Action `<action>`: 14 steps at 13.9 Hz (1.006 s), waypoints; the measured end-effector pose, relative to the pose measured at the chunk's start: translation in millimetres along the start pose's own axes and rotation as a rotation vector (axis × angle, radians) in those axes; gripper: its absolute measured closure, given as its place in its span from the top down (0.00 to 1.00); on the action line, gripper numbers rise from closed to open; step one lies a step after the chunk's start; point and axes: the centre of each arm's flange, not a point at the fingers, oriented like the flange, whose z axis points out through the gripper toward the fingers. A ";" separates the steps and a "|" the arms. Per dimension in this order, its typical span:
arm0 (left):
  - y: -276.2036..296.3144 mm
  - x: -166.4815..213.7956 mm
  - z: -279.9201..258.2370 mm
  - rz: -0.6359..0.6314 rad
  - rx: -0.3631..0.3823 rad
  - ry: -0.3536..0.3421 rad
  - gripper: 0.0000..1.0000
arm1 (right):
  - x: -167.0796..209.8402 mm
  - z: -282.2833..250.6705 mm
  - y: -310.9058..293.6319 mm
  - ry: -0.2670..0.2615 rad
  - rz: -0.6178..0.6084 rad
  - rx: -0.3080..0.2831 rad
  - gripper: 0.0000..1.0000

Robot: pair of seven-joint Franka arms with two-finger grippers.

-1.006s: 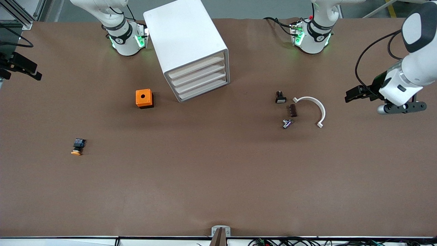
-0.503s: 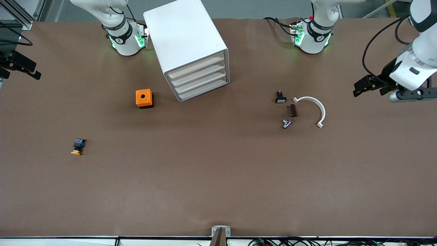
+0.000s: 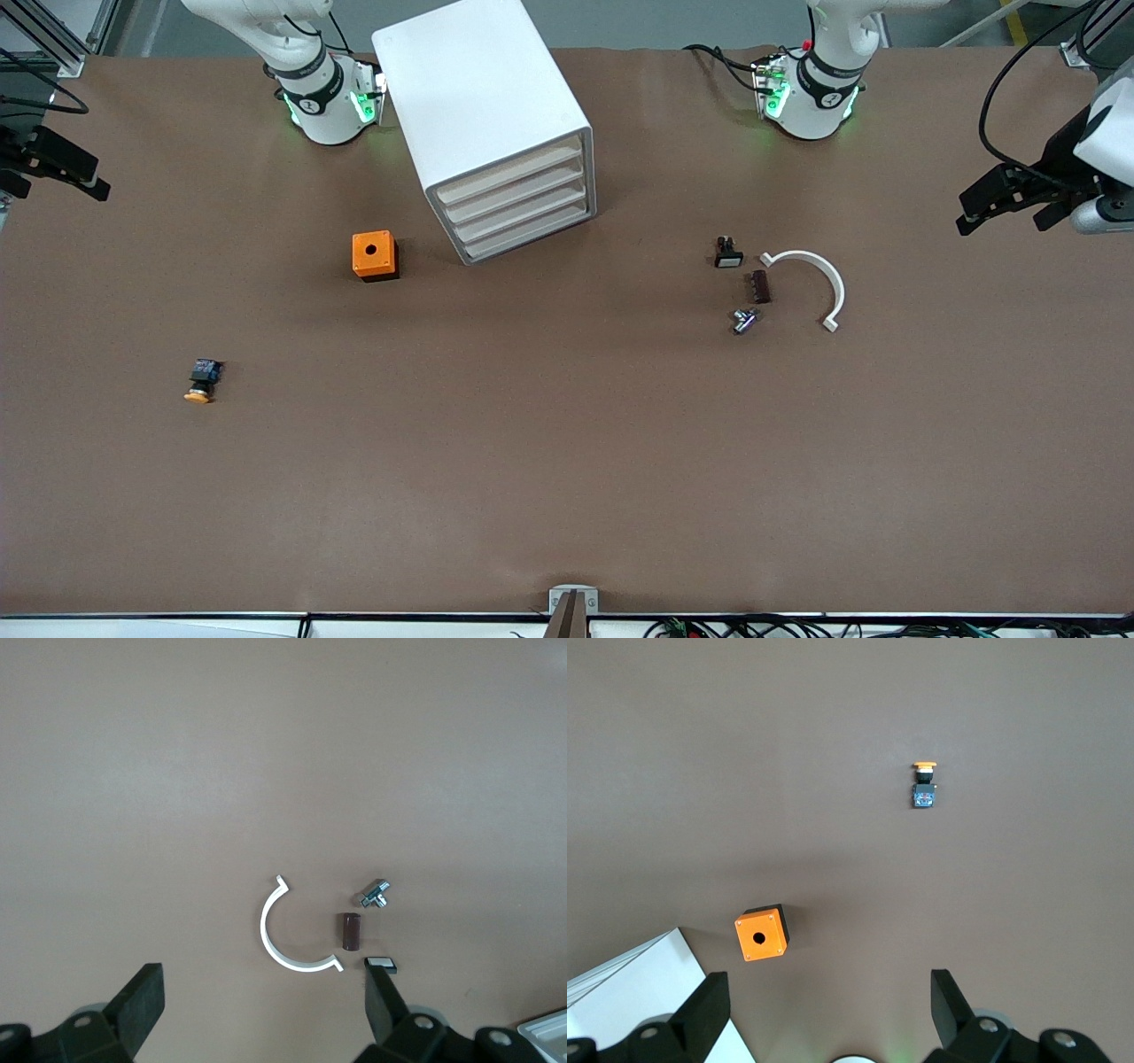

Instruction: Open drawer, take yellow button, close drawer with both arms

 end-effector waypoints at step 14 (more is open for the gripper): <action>3.7 1.6 -2.0 0.007 0.008 -0.088 1.00 | -14.1 1.1 -0.3 0.021 -0.003 -0.001 1.00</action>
